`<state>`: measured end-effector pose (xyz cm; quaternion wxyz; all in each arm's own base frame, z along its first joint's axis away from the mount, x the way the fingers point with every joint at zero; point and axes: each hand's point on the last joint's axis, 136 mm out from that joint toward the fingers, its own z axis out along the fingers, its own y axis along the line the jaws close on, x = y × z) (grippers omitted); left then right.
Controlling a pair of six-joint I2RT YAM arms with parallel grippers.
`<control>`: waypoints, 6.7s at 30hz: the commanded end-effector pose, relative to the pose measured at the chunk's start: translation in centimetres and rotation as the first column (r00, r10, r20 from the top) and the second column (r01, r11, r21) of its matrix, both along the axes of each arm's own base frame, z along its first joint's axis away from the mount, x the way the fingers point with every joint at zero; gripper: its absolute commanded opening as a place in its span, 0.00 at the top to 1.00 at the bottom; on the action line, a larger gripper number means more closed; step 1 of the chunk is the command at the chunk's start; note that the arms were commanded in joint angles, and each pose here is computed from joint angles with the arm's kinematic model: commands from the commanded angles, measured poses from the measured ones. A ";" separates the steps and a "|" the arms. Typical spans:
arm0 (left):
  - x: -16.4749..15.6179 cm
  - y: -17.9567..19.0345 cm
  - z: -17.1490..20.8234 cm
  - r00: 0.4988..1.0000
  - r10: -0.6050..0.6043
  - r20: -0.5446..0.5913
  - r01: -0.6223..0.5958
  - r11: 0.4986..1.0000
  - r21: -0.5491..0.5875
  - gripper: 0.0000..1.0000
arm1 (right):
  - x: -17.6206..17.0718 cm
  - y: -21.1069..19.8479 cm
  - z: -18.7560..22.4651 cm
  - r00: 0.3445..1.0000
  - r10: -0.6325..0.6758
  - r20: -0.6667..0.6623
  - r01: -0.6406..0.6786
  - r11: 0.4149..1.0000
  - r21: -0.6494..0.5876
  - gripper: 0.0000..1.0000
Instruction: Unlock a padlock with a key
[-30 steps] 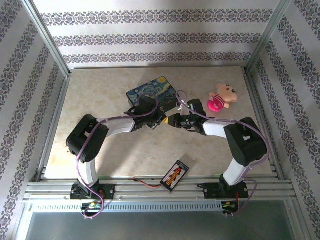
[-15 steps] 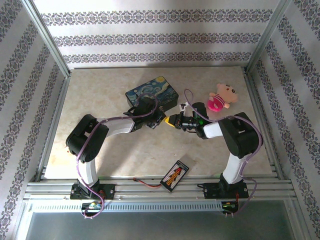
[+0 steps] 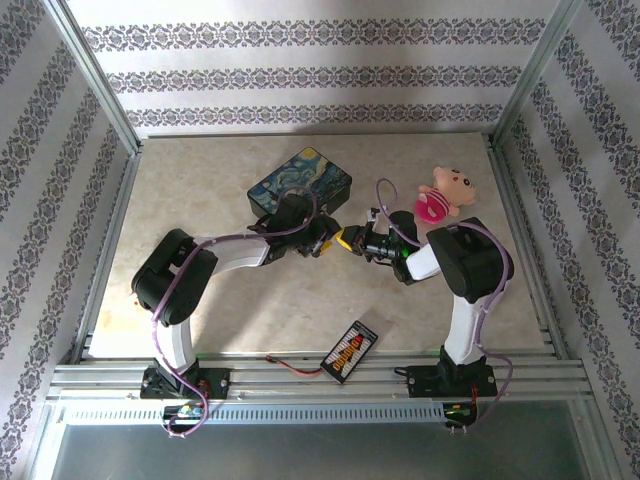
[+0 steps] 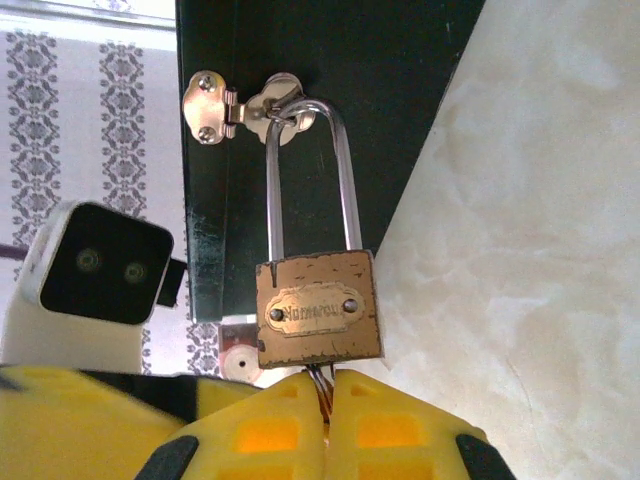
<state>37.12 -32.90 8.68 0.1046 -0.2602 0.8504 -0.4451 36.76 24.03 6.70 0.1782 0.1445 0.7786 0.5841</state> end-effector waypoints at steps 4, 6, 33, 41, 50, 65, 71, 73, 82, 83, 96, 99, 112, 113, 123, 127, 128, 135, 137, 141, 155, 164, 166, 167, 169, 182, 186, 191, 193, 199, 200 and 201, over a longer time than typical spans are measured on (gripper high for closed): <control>-2.8 1.0 -1.9 0.994 -0.022 -0.105 0.027 0.998 0.049 0.28 | 1.8 -1.2 0.7 0.995 -0.083 0.051 0.082 0.996 0.020 1.00; -2.8 1.4 -1.6 0.996 -0.016 -0.092 0.023 0.997 0.070 0.16 | 1.7 -1.1 0.7 0.996 -0.076 0.056 0.076 0.997 0.013 1.00; 2.5 13.3 4.2 0.938 -0.335 0.095 0.043 0.384 0.922 0.01 | 1.5 -0.1 0.5 0.995 -0.040 0.086 0.044 0.998 -0.046 1.00; 2.6 14.7 1.3 0.939 -0.343 -0.007 0.099 0.250 0.963 0.01 | 0.1 -0.5 0.0 0.997 -0.019 0.072 0.028 0.991 -0.127 1.00; 1.6 16.8 0.8 0.952 -0.304 -0.013 0.084 0.222 0.972 0.01 | -0.6 -0.7 0.1 0.997 0.005 0.079 0.015 0.970 -0.241 0.87; -0.4 18.7 -0.2 0.962 -0.272 -0.020 0.090 0.248 0.964 0.01 | -0.7 0.3 1.8 0.981 0.136 0.137 -0.057 0.883 -0.465 0.73; -0.8 18.7 0.0 0.964 -0.264 0.006 0.077 0.303 0.950 0.01 | -0.7 0.6 0.0 0.986 0.135 0.097 -0.039 0.754 -0.656 0.66; -0.7 18.5 0.0 0.965 -0.263 0.016 0.071 0.321 0.944 0.01 | -0.6 0.6 -0.4 0.987 0.127 0.096 -0.019 0.693 -0.720 0.64; -0.9 18.9 -1.1 0.973 -0.229 -0.001 0.088 0.369 0.925 0.01 | 0.0 2.4 -1.5 0.984 0.142 0.105 0.003 0.581 -0.814 0.57; -1.0 19.0 -1.2 0.975 -0.223 0.004 0.084 0.385 0.919 0.01 | 0.0 2.6 -1.6 0.984 0.143 0.106 0.005 0.571 -0.821 0.55; -1.2 20.0 -2.6 0.994 -0.106 0.019 0.045 0.569 0.821 0.05 | 0.0 4.9 -2.4 0.971 0.204 0.129 0.012 0.493 -0.870 0.38; -1.2 19.9 -3.0 0.995 -0.098 0.016 0.045 0.593 0.804 0.06 | 0.2 5.3 -2.7 0.970 0.209 0.127 0.010 0.484 -0.875 0.38; -1.1 20.3 -3.2 0.997 -0.078 0.012 0.037 0.602 0.797 0.06 | 1.2 5.0 -4.5 0.974 0.209 0.091 0.013 0.351 -0.936 0.37; -1.1 20.3 -3.2 0.997 -0.078 0.012 0.037 0.602 0.797 0.06 | 1.2 5.1 -4.6 0.974 0.211 0.087 0.007 0.351 -0.936 0.39; -1.2 20.9 -3.5 0.998 -0.060 0.003 0.033 0.595 0.803 0.05 | 0.6 4.0 -5.8 0.983 0.176 0.054 -0.020 0.395 -0.919 0.58; -1.2 21.1 -3.4 0.999 -0.053 0.004 0.028 0.594 0.804 0.05 | 0.4 3.6 -6.3 0.984 0.171 0.046 -0.033 0.429 -0.903 0.72; -1.2 21.1 -3.4 0.999 -0.053 0.004 0.028 0.593 0.804 0.05 | 0.4 3.5 -6.3 0.985 0.169 0.046 -0.033 0.438 -0.898 0.75; -1.1 21.4 -3.2 0.999 -0.048 0.009 0.021 0.590 0.807 0.05 | 0.4 3.1 -5.9 0.979 0.193 0.062 -0.039 0.476 -0.879 0.93; -1.1 21.4 -3.2 0.999 -0.048 0.008 0.022 0.589 0.808 0.06 | 0.4 3.1 -5.7 0.977 0.202 0.068 -0.042 0.497 -0.867 0.94; -1.3 21.7 -3.4 0.999 -0.039 0.006 0.018 0.585 0.811 0.07 | 0.5 3.1 -5.4 0.977 0.198 0.080 -0.042 0.547 -0.836 1.00; -1.6 21.6 -3.5 0.999 -0.035 0.013 0.010 0.602 0.798 0.07 | 1.5 3.4 -4.0 0.978 0.169 0.119 -0.028 0.678 -0.734 1.00; -1.4 21.2 -3.2 0.999 -0.042 0.025 0.006 0.617 0.787 0.08 | 1.9 4.2 -3.0 0.986 0.121 0.112 -0.016 0.746 -0.666 1.00; -1.5 21.2 -3.4 0.999 -0.041 0.020 0.010 0.619 0.785 0.08 | 1.9 4.4 -2.9 0.989 0.104 0.106 -0.012 0.766 -0.643 1.00; -1.5 21.2 -3.5 0.999 -0.041 0.019 0.011 0.621 0.784 0.08 | 2.0 4.6 -2.8 0.990 0.098 0.104 -0.011 0.777 -0.629 1.00; -1.6 21.1 -3.6 0.999 -0.042 0.016 0.014 0.623 0.782 0.08 | 2.1 4.8 -2.5 0.991 0.083 0.102 -0.005 0.797 -0.604 1.00; -1.7 20.9 -3.7 0.999 -0.047 0.014 0.019 0.634 0.773 0.08 | 3.0 4.7 -1.9 0.995 -0.011 0.097 0.058 0.867 -0.496 1.00; -1.7 20.8 -3.8 0.999 -0.047 0.016 0.018 0.638 0.770 0.08 | 3.3 4.5 -2.2 0.995 -0.037 0.097 0.078 0.884 -0.461 1.00; -1.8 20.7 -4.0 0.999 -0.046 0.014 0.019 0.646 0.763 0.10 | 3.8 4.3 -2.6 0.994 -0.071 0.089 0.102 0.905 -0.413 1.00; -1.7 20.6 -4.0 0.999 -0.046 0.016 0.017 0.650 0.760 0.11 | 4.1 4.4 -2.6 0.993 -0.084 0.086 0.110 0.918 -0.382 1.00; -1.8 20.7 -4.1 0.999 -0.044 0.013 0.019 0.645 0.764 0.11 | 4.7 4.4 -2.8 0.990 -0.120 0.075 0.137 0.942 -0.307 1.00; -1.8 20.7 -4.1 0.999 -0.045 0.013 0.018 0.644 0.764 0.11 | 4.7 4.4 -2.8 0.990 -0.122 0.075 0.139 0.944 -0.298 1.00; -1.8 20.8 -4.1 0.999 -0.044 0.014 0.018 0.643 0.765 0.11 | 4.8 4.4 -2.7 0.989 -0.124 0.075 0.141 0.946 -0.292 1.00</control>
